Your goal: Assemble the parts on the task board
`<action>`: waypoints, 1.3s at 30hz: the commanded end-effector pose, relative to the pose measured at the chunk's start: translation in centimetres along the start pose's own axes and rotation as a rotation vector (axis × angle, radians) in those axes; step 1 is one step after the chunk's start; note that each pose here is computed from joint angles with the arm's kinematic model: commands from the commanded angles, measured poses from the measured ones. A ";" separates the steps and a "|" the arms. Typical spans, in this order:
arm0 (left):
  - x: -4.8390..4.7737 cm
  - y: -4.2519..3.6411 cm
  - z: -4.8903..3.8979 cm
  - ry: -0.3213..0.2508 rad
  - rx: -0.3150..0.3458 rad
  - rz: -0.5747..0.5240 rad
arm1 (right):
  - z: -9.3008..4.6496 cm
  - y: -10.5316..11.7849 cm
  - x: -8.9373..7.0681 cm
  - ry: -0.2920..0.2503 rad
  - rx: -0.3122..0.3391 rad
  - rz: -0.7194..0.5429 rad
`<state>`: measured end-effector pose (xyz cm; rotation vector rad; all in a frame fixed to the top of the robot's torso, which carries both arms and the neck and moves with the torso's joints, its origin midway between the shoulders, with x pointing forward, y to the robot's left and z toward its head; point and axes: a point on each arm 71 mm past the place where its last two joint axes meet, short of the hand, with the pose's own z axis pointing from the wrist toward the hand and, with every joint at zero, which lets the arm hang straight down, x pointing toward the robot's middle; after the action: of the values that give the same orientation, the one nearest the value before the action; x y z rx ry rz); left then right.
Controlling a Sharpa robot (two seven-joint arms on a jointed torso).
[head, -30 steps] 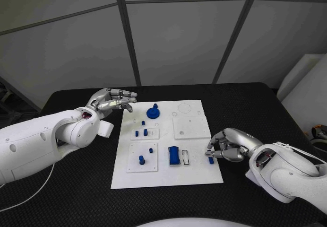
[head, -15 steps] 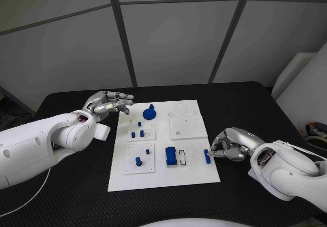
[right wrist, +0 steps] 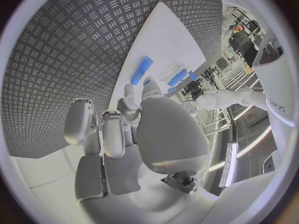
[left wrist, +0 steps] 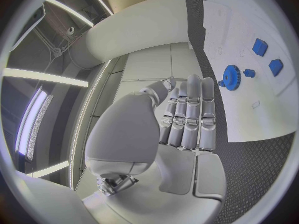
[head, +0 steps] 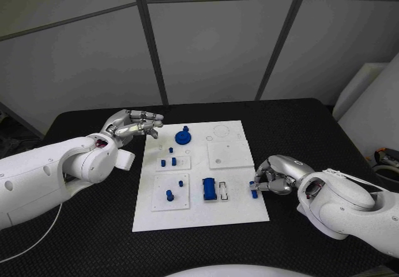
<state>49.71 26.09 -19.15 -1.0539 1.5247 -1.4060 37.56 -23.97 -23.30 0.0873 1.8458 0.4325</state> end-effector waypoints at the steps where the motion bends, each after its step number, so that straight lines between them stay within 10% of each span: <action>1: 0.14 -0.14 0.01 0.011 0.009 -0.005 | 0.2 0.1 0.4 0.034 0.006 -0.037; 39: -0.20 -0.13 -0.22 0.006 0.005 -0.003 | 0.7 1.6 2.5 0.161 -0.031 -0.268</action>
<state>49.61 26.47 -19.13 -1.0561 1.5227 -1.4002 37.74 -21.25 -23.55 -0.1524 1.8727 0.3617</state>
